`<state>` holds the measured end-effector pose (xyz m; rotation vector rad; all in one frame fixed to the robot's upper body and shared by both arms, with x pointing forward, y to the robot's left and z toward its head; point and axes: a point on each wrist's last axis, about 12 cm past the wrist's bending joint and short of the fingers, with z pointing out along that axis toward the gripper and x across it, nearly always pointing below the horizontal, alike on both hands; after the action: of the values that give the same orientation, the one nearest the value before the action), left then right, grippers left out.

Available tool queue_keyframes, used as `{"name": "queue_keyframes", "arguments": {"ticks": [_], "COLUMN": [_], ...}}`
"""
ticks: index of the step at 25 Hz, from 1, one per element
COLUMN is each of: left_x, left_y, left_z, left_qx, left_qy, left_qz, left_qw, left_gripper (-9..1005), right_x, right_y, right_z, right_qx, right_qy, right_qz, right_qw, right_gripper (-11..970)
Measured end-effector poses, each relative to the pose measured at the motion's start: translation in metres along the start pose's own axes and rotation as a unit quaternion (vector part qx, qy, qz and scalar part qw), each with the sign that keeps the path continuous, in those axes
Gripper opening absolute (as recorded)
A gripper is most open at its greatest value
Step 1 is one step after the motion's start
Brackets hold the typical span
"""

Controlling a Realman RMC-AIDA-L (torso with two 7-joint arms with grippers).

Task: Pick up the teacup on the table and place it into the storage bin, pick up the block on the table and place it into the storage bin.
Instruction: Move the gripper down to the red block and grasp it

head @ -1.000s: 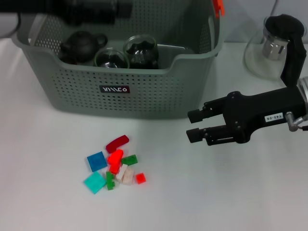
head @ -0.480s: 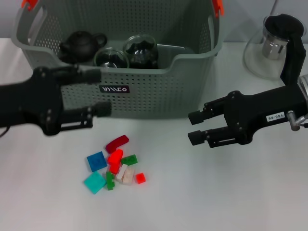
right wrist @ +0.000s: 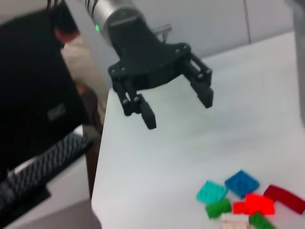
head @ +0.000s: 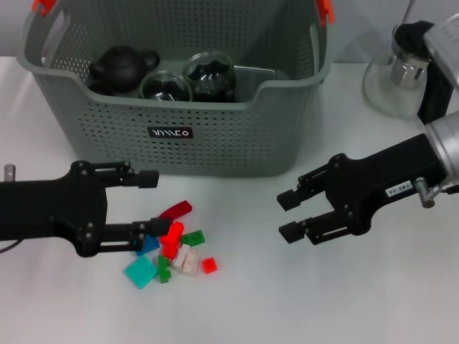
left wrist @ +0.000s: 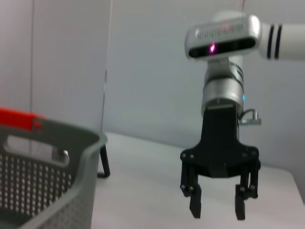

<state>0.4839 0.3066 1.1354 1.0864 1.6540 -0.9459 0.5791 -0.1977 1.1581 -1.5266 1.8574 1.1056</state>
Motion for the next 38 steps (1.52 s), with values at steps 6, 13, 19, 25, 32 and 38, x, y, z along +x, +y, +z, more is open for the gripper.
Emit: {"name": "queue_keyframes", "arguments": {"ticks": [6,13,19,25,32,38], "left_x": [0.012,0.026,0.030,0.033,0.036,0.035], "left_y": [0.003,0.012,0.012,0.013,0.013,0.013], "left_z": [-0.005,-0.006,-0.005,-0.013,-0.016,-0.015], "left_qx": [-0.030,-0.050,-0.047,-0.069,-0.072,-0.068], "left_qy": [0.032,0.116,0.129,0.125,0.137,0.135], "left_qz": [-0.002,-0.018,-0.027,-0.033,-0.037,-0.039], "left_qw": [0.999,0.992,0.990,0.989,0.987,0.988], "left_gripper": [709,709,709,709,709,709], "right_x": [-0.014,-0.036,-0.054,-0.066,-0.064,-0.057], "right_y": [-0.003,-0.005,-0.005,-0.002,0.004,0.006], "right_z": [0.015,0.038,0.065,0.095,0.126,0.141], "right_qx": [-0.009,-0.017,-0.010,0.004,0.020,0.037], "right_qy": [0.055,0.122,0.178,0.203,0.227,0.240], "right_qz": [-0.018,-0.030,-0.043,-0.062,-0.096,-0.116], "right_qw": [0.998,0.992,0.983,0.977,0.969,0.963], "right_gripper": [562,562,563,563,562,562]}}
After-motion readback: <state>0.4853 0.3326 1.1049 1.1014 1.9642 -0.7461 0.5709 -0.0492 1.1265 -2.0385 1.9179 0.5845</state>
